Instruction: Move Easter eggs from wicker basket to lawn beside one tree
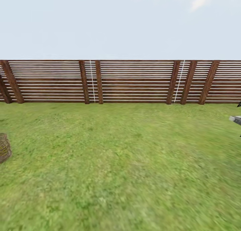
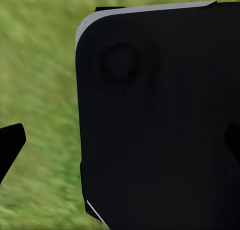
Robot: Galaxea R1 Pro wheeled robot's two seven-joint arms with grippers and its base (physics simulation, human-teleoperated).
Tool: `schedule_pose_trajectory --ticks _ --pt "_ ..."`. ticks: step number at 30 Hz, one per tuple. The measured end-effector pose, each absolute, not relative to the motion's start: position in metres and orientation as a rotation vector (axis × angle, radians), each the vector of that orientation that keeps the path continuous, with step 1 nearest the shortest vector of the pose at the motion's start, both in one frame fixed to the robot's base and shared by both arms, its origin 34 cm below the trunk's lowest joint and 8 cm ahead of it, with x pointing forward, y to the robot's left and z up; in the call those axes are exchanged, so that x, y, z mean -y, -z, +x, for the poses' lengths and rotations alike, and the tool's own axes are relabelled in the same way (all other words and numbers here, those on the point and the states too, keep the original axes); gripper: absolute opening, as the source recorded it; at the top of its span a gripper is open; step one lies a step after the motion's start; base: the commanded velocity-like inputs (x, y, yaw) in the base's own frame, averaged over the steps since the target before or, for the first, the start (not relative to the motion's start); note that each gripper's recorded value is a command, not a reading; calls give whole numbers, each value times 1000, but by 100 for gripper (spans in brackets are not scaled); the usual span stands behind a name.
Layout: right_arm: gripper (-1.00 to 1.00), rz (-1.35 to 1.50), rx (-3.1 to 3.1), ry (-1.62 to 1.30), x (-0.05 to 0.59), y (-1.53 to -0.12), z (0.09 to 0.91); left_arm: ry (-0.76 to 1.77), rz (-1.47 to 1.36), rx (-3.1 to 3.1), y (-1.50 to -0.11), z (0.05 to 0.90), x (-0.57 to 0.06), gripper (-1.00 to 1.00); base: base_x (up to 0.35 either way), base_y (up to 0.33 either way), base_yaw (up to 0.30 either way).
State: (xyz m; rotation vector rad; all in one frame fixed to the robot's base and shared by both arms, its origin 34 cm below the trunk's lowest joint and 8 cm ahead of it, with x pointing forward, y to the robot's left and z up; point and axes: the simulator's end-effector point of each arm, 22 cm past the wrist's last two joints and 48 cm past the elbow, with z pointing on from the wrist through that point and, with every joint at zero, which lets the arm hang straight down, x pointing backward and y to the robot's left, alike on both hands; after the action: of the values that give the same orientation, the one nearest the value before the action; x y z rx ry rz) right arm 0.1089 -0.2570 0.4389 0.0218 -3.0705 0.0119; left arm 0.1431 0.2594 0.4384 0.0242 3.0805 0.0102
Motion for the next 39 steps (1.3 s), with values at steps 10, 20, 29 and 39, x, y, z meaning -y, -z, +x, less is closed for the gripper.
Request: schedule_pose_trajectory --ticks 10,20,29,39 --pt "100 23 3057 -5 253 -439 104 -11 28 -3093 -438 138 -259 100 318 0 155" --pt "100 23 3045 2 250 -440 99 -11 28 -3102 -438 134 -259 100 326 0 209" --pt "100 25 3035 11 246 -440 95 -11 28 -3095 -439 134 -259 100 327 0 228" --pt "100 25 3025 18 242 -441 91 -10 28 -3098 -439 131 -259 100 327 -20 230"
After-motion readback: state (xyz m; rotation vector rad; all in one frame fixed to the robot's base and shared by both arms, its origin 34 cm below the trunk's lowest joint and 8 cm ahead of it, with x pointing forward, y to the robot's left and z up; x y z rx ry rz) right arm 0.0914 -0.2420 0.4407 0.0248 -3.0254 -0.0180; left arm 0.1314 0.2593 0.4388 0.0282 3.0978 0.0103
